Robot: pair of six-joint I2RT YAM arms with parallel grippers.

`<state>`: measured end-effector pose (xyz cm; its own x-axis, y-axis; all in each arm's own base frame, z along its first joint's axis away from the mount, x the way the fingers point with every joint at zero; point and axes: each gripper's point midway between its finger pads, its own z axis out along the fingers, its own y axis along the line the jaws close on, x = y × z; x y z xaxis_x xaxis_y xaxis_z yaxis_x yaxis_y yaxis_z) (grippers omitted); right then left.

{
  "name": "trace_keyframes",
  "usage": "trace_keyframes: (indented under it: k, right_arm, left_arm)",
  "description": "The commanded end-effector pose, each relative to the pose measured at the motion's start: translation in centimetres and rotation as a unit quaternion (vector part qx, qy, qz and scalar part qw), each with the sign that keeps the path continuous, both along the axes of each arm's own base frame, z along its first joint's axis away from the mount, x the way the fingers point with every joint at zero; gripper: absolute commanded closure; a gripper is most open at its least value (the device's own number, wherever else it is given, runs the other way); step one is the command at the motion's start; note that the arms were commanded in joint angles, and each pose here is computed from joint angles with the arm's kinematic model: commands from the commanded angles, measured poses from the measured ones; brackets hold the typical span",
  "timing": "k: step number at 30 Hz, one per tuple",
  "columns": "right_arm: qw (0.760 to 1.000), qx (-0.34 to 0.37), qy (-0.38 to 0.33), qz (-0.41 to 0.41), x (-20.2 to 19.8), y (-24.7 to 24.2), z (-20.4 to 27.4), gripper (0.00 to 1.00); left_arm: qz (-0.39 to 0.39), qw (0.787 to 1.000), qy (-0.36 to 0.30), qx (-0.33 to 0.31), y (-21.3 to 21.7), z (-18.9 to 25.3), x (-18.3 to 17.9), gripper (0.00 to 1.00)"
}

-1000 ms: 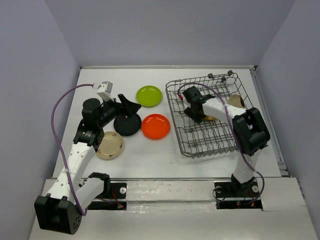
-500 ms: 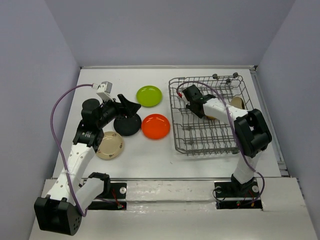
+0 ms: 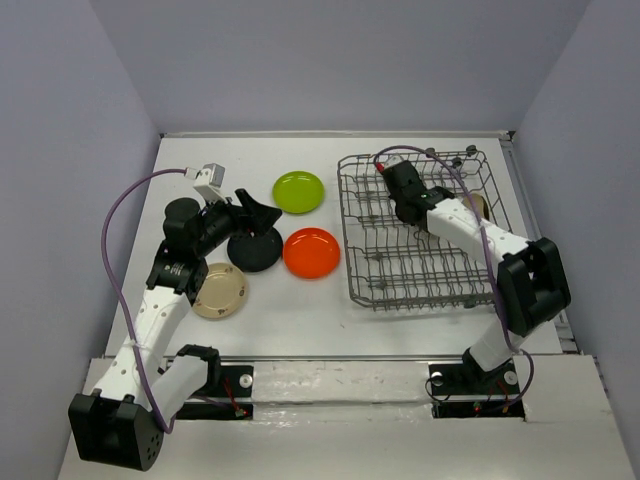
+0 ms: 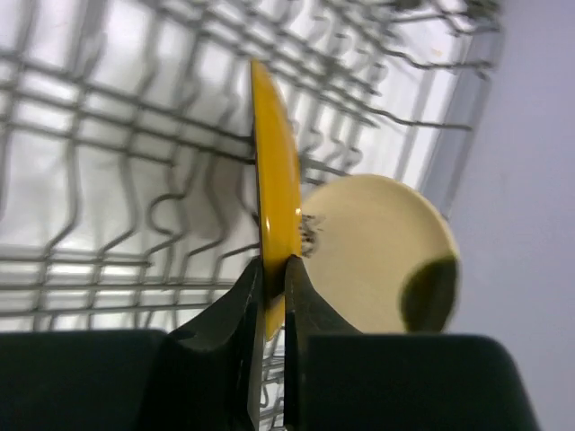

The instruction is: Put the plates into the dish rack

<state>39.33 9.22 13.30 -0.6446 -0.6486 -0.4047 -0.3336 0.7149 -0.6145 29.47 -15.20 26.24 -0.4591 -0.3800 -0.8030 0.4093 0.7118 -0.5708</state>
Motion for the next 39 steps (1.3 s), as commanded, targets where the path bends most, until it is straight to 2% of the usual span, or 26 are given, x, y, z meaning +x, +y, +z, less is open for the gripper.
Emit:
trace_keyframes:
  k: [1, 4, 8, 11, 17, 23, 34, 39]
  right_arm:
    - [0.995, 0.017, -0.060, -0.084, -0.1, -2.4, 1.9, 0.93]
    - [0.988, 0.010, -0.081, -0.133, -0.5, -4.2, 2.0, 0.93]
    - [0.967, 0.040, -0.127, -0.219, -0.5, -7.1, 2.9, 0.93]
    - [0.958, 0.071, -0.140, -0.242, -0.8, -7.6, 3.1, 0.93]
    - [0.940, 0.090, -0.140, -0.296, -2.5, -8.9, 1.5, 0.93]
    - [0.927, 0.105, -0.135, -0.335, -3.7, -9.3, -0.9, 0.93]
    - [0.918, 0.139, -0.142, -0.343, -4.3, -9.2, -0.6, 0.77]
    - [0.916, 0.147, -0.147, -0.343, -4.6, -9.2, -0.4, 0.74]
  left_arm:
    - [-0.009, 0.999, -0.031, -0.004, -0.2, 1.2, 0.0, 0.13]
    - [-0.011, 0.999, -0.029, -0.005, -0.3, 1.1, -0.1, 0.14]
    - [-0.011, 0.999, -0.030, -0.006, -0.3, 1.1, -0.1, 0.14]
    - [-0.013, 0.999, -0.028, -0.006, -0.4, 1.1, -0.1, 0.14]
    - [-0.017, 1.000, -0.023, -0.009, -0.5, 0.8, 0.0, 0.14]
    - [-0.019, 1.000, -0.014, -0.009, -0.8, 0.3, 0.0, 0.14]
    - [-0.008, 1.000, 0.003, 0.000, -0.7, -0.7, 0.8, 0.13]
    - [-0.001, 1.000, 0.008, 0.003, -0.5, -0.9, 1.1, 0.13]
